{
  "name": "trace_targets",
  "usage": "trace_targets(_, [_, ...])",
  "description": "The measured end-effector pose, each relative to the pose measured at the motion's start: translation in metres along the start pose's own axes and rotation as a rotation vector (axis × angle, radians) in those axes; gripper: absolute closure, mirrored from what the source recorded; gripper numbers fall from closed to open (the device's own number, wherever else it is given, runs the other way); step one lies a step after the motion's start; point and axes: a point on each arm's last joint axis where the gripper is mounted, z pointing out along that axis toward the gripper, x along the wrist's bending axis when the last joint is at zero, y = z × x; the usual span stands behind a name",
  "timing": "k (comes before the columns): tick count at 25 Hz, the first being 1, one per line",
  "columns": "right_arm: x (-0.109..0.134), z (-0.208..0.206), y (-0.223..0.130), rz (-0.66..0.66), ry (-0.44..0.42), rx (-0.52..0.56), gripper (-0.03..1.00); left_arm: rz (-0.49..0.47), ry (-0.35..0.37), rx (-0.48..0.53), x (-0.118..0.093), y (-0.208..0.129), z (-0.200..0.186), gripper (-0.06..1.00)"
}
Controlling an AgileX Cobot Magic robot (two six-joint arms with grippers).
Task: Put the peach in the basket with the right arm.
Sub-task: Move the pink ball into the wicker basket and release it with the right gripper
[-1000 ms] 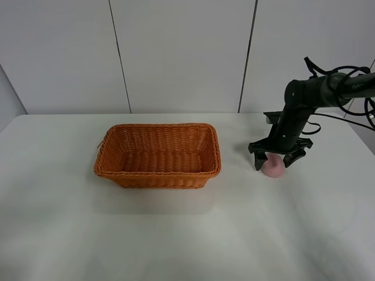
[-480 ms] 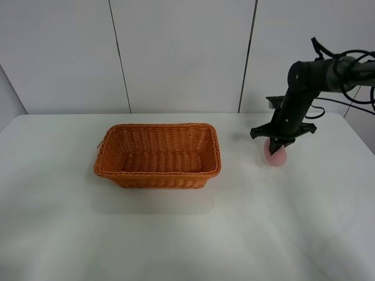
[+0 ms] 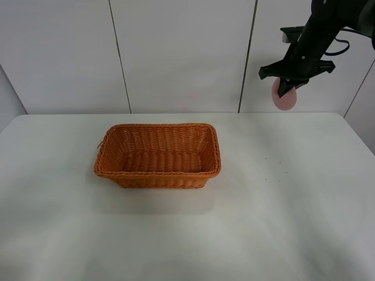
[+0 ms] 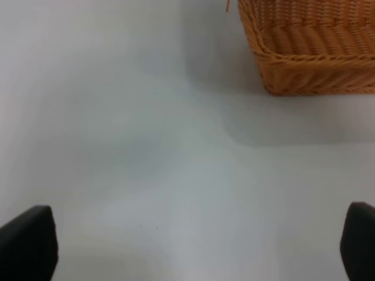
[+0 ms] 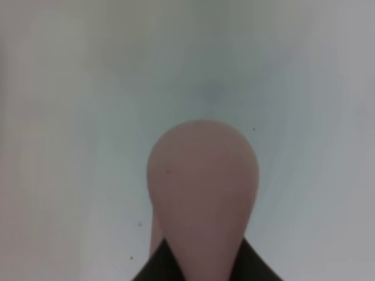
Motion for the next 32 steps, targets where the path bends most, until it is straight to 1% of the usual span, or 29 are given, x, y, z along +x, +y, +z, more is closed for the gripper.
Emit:
trace_targets(2, [0.009, 0.000, 0.000, -0.020, 0.000, 0.002, 0.97, 0.000, 0.000, 0.000, 0.000, 0.000, 0.000, -0.05])
trace_targets(5, [0.036, -0.003, -0.002, -0.080, 0.013, -0.002, 0.97, 0.000, 0.000, 0.000, 0.000, 0.000, 0.000, -0.05])
trace_targets(10, [0.103, -0.009, -0.013, -0.218, 0.065, -0.009, 0.97, 0.000, 0.000, 0.000, 0.000, 0.000, 0.000, -0.05])
trace_targets(15, [0.171, -0.017, -0.035, -0.364, 0.122, -0.011, 0.97, 0.000, 0.000, 0.000, 0.000, 0.000, 0.000, -0.05])
trace_targets(18, [0.202, -0.021, -0.048, -0.432, 0.152, -0.020, 0.97, 0.000, 0.000, 0.000, 0.000, 0.000, 0.000, -0.05])
trace_targets(21, [0.228, -0.016, -0.059, -0.485, 0.172, -0.017, 0.97, 0.000, 0.000, 0.000, 0.000, 0.000, 0.000, -0.05])
trace_targets(25, [0.257, 0.010, -0.069, -0.535, 0.195, -0.029, 0.97, 0.000, 0.000, 0.000, 0.000, 0.000, 0.000, -0.05])
trace_targets(28, [0.269, 0.040, -0.071, -0.541, 0.205, -0.039, 0.97, 0.000, 0.000, 0.000, 0.000, 0.000, 0.000, -0.05])
trace_targets(32, [0.275, 0.083, -0.076, -0.544, 0.200, -0.022, 0.97, 0.000, 0.000, 0.000, 0.000, 0.000, 0.000, -0.05])
